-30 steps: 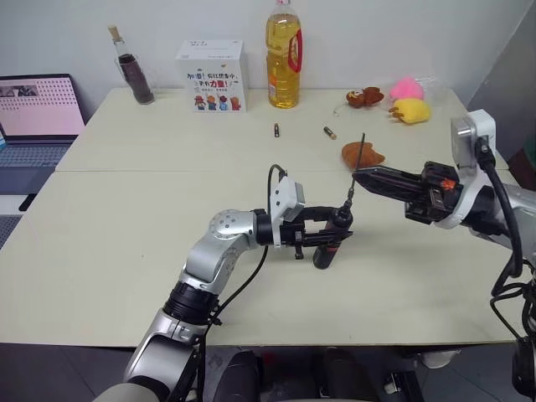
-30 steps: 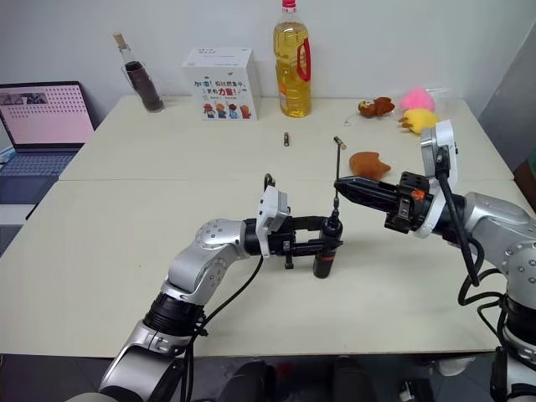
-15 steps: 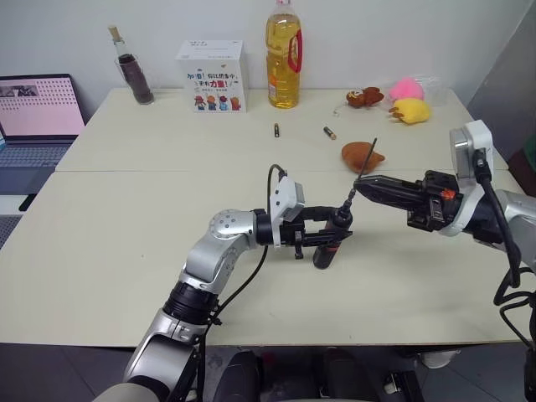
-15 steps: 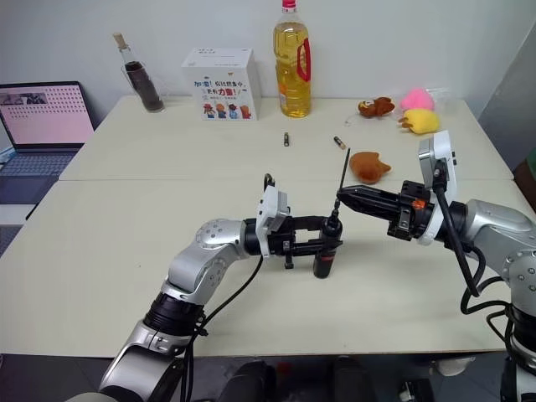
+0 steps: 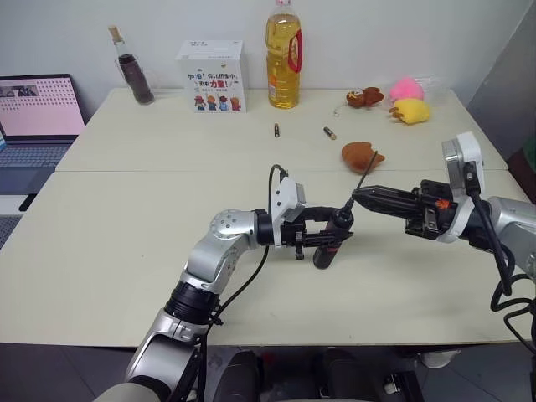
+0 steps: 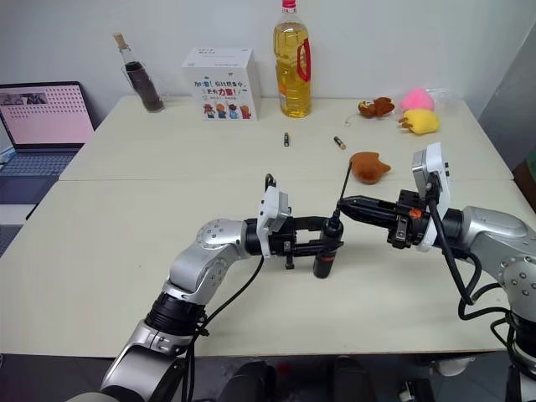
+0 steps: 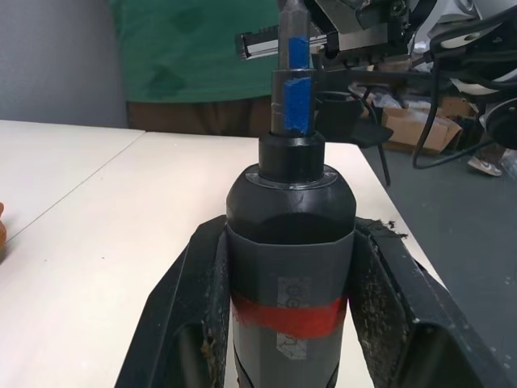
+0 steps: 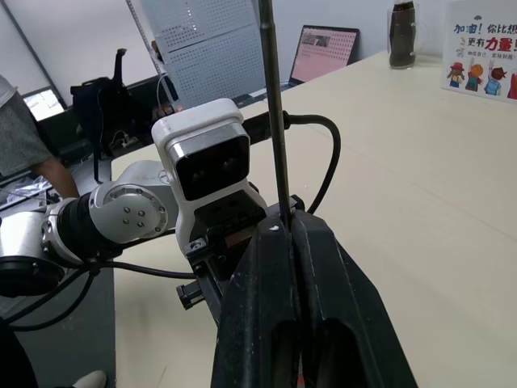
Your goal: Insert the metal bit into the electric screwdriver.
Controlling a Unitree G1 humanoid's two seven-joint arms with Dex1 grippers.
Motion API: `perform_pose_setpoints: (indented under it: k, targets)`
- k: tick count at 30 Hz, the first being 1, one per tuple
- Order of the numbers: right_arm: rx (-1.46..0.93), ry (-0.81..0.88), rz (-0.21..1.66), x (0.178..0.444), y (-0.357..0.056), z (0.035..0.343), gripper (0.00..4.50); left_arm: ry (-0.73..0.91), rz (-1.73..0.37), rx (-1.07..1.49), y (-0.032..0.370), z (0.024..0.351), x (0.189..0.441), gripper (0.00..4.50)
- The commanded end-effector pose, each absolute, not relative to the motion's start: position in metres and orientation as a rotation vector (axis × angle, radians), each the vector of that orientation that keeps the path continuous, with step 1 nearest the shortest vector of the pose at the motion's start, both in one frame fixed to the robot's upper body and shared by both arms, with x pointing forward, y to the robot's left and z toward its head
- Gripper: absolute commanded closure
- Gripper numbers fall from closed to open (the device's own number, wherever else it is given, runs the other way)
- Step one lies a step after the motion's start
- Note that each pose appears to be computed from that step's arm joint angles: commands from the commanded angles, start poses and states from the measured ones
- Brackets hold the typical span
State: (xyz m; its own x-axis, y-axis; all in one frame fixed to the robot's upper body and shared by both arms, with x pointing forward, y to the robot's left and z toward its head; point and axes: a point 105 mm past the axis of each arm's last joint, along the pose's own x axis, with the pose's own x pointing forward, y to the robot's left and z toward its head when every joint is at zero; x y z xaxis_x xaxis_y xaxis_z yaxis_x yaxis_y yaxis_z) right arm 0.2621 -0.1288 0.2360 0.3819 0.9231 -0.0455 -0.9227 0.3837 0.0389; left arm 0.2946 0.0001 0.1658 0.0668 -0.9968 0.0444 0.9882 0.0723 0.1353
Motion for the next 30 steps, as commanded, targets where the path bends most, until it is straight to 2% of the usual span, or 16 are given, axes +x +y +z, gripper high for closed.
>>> perform_pose_setpoints:
  k: [1, 5, 6, 7, 14, 19, 21, 24, 25, 30]
  targets:
    - [-0.03, 0.083, 1.201, 0.257, -0.125, 0.232, 4.47, -0.209, -1.498, 0.086, -0.001, 0.18, 0.294, 2.81]
    - [-0.029, 0.085, 1.201, 0.257, -0.126, 0.233, 4.47, -0.212, -1.493, 0.09, -0.001, 0.179, 0.295, 2.81]
    - [-0.024, 0.086, 1.201, 0.258, -0.127, 0.234, 4.08, -0.212, -1.494, 0.09, -0.001, 0.179, 0.294, 2.81]
    - [-0.02, 0.086, 1.202, 0.258, -0.128, 0.235, 3.98, -0.212, -1.495, 0.09, -0.001, 0.179, 0.294, 2.81]
    - [-0.018, 0.062, 1.189, 0.258, -0.133, 0.251, 2.31, -0.212, -1.499, 0.092, 0.0, 0.177, 0.293, 2.81]
    - [0.028, -0.015, 1.144, 0.25, -0.145, 0.291, 1.35, -0.197, -1.506, 0.09, 0.002, 0.174, 0.292, 2.81]
    - [0.027, 0.006, 1.142, 0.242, -0.146, 0.292, 0.79, -0.197, -1.507, 0.091, 0.002, 0.175, 0.293, 2.81]
    - [0.023, 0.031, 1.117, 0.235, -0.15, 0.288, 0.19, -0.207, -1.487, 0.104, 0.01, 0.183, 0.3, 2.81]
    - [0.023, 0.033, 1.104, 0.233, -0.152, 0.287, 0.05, -0.211, -1.478, 0.111, 0.013, 0.187, 0.303, 2.81]
    - [0.015, -0.015, 0.995, 0.237, -0.158, 0.284, 0.05, -0.231, -1.417, 0.162, 0.041, 0.217, 0.318, 2.81]
